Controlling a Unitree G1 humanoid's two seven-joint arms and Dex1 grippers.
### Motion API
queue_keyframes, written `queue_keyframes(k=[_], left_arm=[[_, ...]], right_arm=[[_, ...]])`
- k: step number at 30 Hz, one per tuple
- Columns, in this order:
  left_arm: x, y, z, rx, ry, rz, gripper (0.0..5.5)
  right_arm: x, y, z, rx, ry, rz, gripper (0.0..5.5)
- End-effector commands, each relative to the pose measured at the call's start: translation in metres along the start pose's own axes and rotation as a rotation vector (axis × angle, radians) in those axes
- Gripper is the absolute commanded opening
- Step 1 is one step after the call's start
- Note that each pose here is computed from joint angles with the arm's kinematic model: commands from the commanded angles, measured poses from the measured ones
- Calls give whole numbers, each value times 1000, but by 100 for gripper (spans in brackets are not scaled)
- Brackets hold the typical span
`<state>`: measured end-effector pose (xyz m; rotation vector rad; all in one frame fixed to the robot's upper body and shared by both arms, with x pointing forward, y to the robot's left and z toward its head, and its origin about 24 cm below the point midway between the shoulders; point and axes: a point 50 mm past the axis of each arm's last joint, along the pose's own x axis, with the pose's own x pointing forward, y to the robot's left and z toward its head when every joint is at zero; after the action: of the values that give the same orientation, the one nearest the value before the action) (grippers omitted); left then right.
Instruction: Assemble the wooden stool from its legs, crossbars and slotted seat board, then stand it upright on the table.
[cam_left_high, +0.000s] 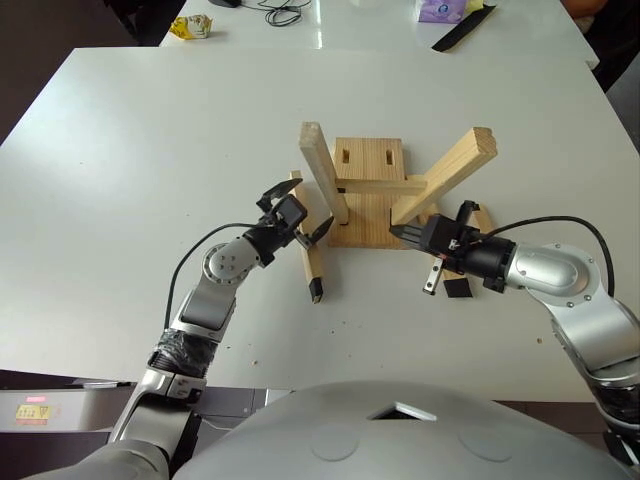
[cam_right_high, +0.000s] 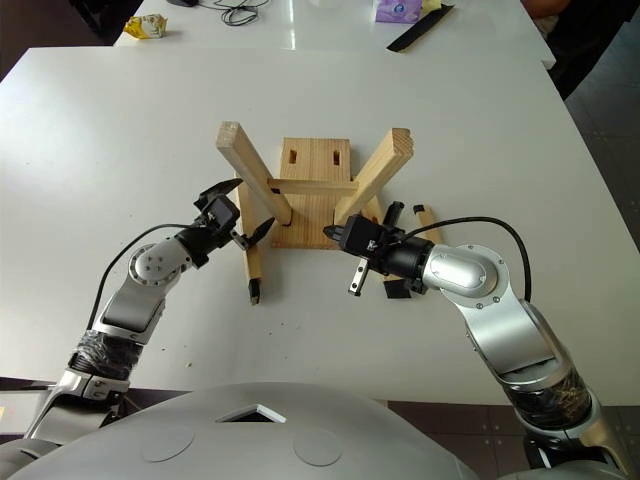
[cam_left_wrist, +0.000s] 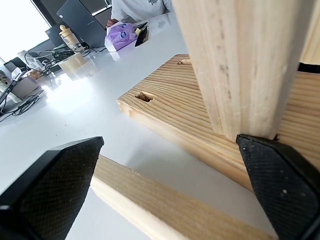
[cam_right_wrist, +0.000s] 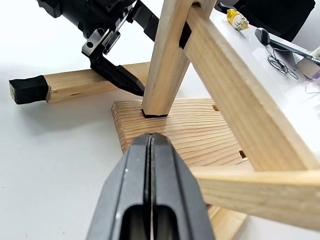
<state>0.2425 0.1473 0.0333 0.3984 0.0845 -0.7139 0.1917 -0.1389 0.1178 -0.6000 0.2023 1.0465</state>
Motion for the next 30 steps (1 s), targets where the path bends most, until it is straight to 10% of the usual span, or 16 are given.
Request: queue_keyframes(k=[1, 30], left_arm=[[-18, -12, -41, -42, 202, -42, 492], [-13, 7, -33, 16, 212, -77, 492]], right_arm=[[-2, -4, 1, -4, 5, 2, 2], [-2, -3, 1, -9, 9, -41, 2]])
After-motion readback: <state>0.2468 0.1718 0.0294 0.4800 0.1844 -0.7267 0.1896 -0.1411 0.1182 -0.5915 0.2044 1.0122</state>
